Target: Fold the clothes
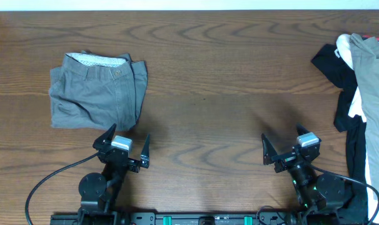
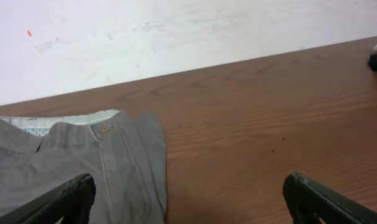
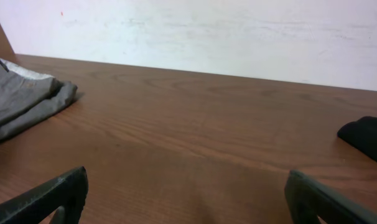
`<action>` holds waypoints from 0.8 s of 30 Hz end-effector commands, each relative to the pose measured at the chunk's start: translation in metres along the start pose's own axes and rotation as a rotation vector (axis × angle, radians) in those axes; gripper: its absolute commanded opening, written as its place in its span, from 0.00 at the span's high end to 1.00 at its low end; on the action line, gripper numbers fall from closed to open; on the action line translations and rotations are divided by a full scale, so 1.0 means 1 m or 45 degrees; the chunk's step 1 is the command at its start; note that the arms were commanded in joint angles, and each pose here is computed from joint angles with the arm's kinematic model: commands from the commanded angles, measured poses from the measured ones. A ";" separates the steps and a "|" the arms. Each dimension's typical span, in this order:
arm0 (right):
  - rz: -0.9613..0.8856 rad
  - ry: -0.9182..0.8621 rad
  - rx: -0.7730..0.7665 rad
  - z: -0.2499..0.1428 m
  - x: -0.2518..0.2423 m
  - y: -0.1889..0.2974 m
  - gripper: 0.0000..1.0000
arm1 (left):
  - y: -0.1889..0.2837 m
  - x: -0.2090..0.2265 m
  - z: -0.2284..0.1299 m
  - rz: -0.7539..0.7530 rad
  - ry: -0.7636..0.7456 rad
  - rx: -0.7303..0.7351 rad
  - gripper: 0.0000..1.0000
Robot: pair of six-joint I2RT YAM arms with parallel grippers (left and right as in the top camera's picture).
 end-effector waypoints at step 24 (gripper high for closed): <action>-0.011 0.004 0.052 -0.011 -0.002 -0.003 0.01 | -0.002 -0.002 -0.013 -0.007 0.024 0.035 0.02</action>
Point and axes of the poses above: each gripper's point midway between its finger pads, its own y axis back along the fingers, its own x axis along the line the jaws close on, z = x × y, the point moved 1 cm from there along y, back along the fingers, and after that the axes turned 7 degrees about -y, right-handed, at the moved point
